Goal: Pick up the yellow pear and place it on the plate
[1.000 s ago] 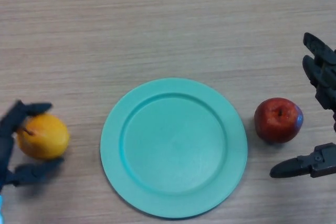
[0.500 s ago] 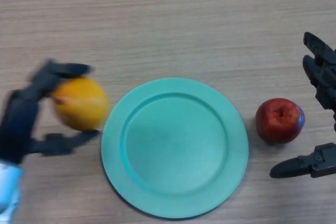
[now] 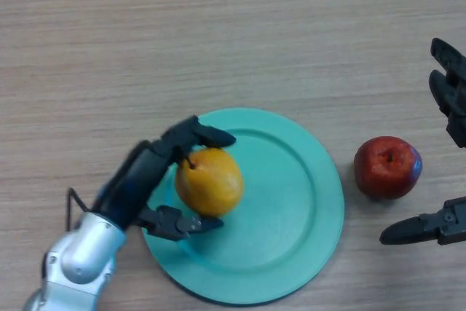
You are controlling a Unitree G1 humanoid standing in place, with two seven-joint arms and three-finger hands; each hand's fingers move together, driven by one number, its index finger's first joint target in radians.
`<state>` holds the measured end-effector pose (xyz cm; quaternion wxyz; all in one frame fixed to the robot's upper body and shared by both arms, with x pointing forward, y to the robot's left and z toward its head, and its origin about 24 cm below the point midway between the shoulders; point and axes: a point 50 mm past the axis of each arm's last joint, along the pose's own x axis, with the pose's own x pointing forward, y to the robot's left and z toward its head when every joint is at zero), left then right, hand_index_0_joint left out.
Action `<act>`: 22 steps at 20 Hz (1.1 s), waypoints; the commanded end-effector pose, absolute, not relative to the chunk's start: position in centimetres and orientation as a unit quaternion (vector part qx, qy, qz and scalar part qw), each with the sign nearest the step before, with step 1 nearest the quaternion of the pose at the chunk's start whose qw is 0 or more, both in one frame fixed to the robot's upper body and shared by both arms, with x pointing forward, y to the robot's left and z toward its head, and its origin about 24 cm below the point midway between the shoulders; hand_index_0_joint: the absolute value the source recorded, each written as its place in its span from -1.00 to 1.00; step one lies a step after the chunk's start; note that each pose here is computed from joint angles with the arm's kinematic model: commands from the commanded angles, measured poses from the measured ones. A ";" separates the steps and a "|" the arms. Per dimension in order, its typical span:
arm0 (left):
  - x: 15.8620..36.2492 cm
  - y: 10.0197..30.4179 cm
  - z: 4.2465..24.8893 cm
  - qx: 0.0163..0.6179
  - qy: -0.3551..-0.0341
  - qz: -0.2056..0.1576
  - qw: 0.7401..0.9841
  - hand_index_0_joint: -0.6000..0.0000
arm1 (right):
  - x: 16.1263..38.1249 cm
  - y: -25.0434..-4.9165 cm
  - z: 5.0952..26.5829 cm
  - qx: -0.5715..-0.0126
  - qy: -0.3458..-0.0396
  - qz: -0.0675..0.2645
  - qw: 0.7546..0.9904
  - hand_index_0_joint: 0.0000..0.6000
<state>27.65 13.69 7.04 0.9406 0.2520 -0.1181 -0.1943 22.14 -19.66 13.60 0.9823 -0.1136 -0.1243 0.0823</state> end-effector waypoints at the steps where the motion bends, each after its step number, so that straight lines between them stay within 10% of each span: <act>1: 28.5 13.6 10.2 0.243 -0.206 -0.159 0.934 -1.00 | 21.2 -20.5 16.5 -0.123 -0.215 0.062 0.967 -1.00; 6: 29.5 13.0 10.1 0.172 -0.179 -0.143 0.958 -1.00 | 21.1 -20.7 16.4 -0.116 -0.214 0.058 0.968 -1.00; 22: 30.2 12.4 8.1 0.290 -0.164 -0.123 0.935 -1.00 | 21.4 -21.2 16.3 -0.123 -0.217 0.048 0.967 -1.00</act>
